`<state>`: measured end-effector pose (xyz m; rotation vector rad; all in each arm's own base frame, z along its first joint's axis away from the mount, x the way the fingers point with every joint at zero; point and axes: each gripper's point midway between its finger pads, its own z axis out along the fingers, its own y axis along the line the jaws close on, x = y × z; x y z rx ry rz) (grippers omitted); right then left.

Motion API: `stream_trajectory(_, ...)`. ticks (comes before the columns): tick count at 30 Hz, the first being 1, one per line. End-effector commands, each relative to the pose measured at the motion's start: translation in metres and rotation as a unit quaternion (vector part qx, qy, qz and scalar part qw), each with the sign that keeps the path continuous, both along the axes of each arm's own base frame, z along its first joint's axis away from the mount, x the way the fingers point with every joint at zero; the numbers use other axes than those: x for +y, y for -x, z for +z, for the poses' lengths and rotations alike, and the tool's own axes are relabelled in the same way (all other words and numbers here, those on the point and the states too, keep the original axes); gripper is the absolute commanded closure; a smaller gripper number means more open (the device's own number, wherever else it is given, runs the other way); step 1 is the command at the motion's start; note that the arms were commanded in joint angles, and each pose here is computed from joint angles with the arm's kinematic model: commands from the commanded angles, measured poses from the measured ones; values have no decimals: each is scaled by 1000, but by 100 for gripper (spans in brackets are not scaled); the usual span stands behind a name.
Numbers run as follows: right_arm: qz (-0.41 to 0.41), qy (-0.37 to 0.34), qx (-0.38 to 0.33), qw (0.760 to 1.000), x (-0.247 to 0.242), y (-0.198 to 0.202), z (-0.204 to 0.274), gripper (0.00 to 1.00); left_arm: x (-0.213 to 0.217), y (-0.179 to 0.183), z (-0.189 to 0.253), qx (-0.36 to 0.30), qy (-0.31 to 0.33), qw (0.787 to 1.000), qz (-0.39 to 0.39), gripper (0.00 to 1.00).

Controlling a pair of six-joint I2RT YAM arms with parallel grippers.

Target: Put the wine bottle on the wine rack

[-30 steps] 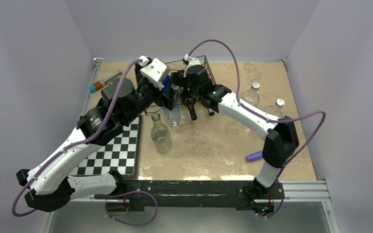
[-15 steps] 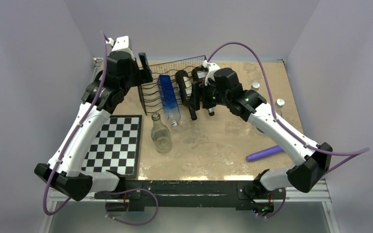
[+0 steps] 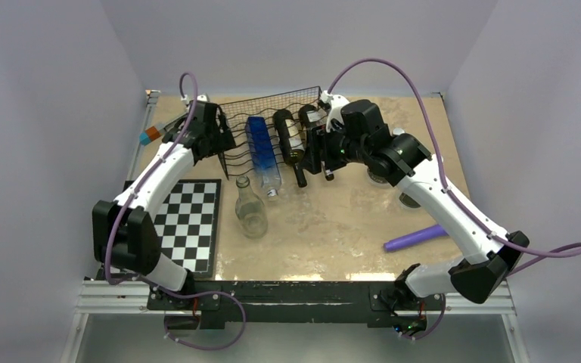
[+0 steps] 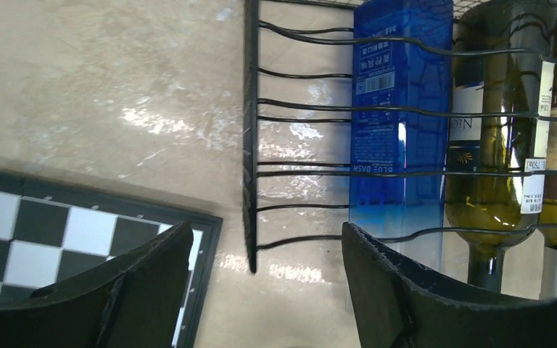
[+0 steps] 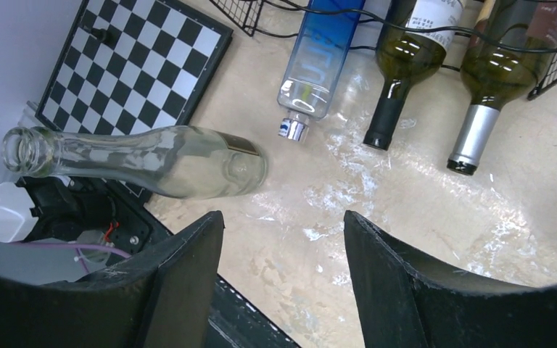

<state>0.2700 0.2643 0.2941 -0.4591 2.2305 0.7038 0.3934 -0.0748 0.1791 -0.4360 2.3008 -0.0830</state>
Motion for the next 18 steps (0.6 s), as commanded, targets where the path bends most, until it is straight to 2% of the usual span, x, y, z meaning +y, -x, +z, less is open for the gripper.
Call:
stream_trajectory(1, -7, 15, -9, 1000, -9, 2, 13, 35, -30, -27, -3, -23, 54, 997, -51, 22)
stream_trajectory(4, -13, 18, -7, 1000, -12, 2, 12, 35, -42, -32, -12, -21, 77, 994, -70, 28)
stream_trajectory(7, -16, 23, -3, 1000, -13, 2, 8, 36, -50, -32, -11, -34, 95, 991, -83, 40)
stream_trajectory(11, -18, 28, 3, 999, -13, 1, 5, 36, -62, -25, -5, -51, 131, 985, -104, 50)
stream_trajectory(18, 8, 13, -8, 1000, -8, 7, 18, 36, -93, -14, 11, -92, 203, 960, -167, 58)
